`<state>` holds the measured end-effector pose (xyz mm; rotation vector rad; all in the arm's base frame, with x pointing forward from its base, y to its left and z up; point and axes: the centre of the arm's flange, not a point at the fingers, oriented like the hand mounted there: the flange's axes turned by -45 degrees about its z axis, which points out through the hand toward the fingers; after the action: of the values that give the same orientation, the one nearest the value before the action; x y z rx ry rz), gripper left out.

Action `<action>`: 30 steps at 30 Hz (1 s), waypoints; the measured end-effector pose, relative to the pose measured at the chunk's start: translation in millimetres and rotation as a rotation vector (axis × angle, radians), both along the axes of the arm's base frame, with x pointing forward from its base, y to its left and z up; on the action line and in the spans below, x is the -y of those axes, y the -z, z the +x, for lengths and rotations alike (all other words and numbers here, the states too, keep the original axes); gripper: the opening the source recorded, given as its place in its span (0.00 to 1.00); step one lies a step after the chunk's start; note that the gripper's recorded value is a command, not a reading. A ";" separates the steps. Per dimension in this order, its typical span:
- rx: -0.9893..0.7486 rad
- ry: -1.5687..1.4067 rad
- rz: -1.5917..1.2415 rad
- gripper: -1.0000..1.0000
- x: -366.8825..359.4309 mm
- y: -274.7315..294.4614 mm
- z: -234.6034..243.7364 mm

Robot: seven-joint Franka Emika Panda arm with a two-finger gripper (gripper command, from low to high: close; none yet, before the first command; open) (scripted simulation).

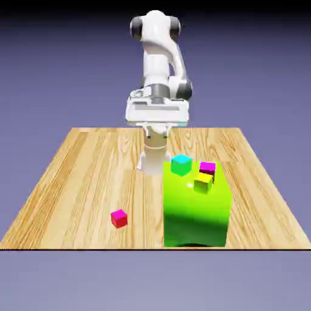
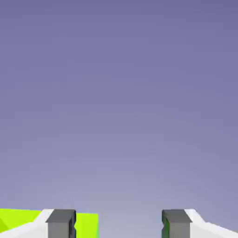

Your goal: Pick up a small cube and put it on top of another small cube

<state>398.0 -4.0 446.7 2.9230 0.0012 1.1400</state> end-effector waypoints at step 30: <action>-0.897 0.891 0.478 0.00 153.7 328.2 31.2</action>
<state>429.2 -157.7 118.5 2.8599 -1.5097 -0.3386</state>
